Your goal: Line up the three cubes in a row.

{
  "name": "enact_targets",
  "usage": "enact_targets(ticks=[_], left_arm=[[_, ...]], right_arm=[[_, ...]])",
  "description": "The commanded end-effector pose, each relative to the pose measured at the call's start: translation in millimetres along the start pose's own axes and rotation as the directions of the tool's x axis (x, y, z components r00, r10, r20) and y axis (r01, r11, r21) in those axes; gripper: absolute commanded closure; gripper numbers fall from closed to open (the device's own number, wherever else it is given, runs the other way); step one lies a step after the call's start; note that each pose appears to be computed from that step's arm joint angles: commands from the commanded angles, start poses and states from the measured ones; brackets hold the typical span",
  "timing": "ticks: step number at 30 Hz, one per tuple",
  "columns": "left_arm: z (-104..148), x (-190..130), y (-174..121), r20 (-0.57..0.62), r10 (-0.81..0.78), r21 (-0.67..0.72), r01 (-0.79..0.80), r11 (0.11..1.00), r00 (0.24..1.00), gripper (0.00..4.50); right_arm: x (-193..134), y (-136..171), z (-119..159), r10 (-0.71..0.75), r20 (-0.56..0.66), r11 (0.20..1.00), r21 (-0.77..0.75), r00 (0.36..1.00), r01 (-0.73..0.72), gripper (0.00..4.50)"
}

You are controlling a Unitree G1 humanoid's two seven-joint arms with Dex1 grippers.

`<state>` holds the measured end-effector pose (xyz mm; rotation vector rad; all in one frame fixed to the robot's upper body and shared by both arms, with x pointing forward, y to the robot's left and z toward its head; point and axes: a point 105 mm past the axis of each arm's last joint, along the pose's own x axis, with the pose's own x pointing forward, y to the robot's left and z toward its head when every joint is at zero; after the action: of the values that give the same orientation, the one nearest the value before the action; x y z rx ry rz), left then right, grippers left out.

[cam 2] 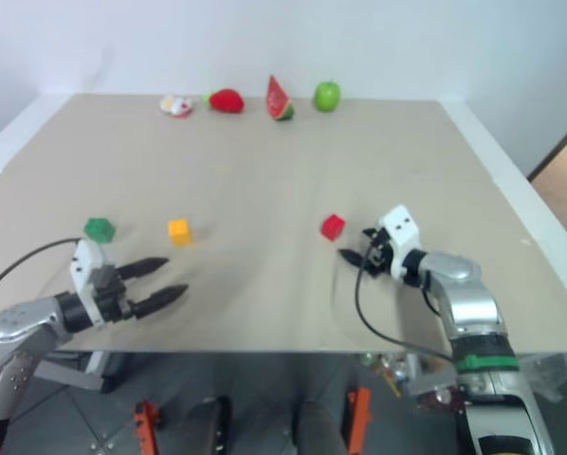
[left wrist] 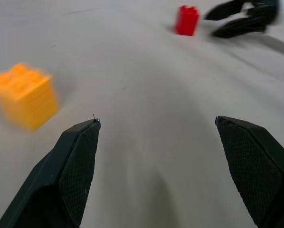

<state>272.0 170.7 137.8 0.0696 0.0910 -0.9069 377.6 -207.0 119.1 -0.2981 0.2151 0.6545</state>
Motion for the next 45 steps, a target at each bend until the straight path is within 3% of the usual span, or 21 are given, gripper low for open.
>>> enact_targets(ticks=[1, 21, 24, 29, 32, 35, 40, 45], left_arm=[[16, 7, -5, 0.023, -0.049, 0.068, 0.048, 0.997, 0.999, 0.49], [18, 16, -6, 0.073, -0.042, 0.049, 0.039, 0.998, 0.996, 0.49], [19, 16, -5, 0.077, -0.038, 0.05, 0.034, 0.998, 0.996, 0.46], [20, 16, -3, 0.085, -0.025, 0.051, 0.021, 0.998, 0.996, 0.46], [21, 15, 0, 0.093, -0.017, 0.048, 0.012, 0.999, 0.995, 0.46], [22, 15, 2, 0.097, -0.027, 0.039, 0.023, 0.999, 0.995, 0.46], [20, 12, 5, 0.056, -0.071, 0.034, 0.07, 0.997, 0.996, 0.46], [21, 9, 9, 0.034, -0.087, 0.04, 0.086, 0.996, 0.996, 0.46]], right_arm=[[6, -8, 11, -0.013, 0.03, 1.0, -0.022, 0.999, 0.014, 0.63], [48, 8, 30, 0.072, 0.097, 0.997, -0.018, 0.993, -0.071, 0.63], [49, 8, 34, 0.075, 0.119, 0.997, -0.022, 0.99, -0.073, 1.38], [47, 7, 37, 0.094, 0.134, 0.995, -0.028, 0.986, -0.091, 3.17], [43, 4, 37, 0.112, 0.126, 0.993, -0.042, 0.986, -0.107, 3.24], [35, 15, 37, 0.234, 0.11, 0.972, -0.053, 0.966, -0.229, 3.24], [12, 48, 28, 0.521, 0.005, 0.848, -0.11, 0.853, -0.518, 3.24], [3, 59, 20, 0.617, -0.074, 0.77, -0.147, 0.784, -0.62, 3.24]])
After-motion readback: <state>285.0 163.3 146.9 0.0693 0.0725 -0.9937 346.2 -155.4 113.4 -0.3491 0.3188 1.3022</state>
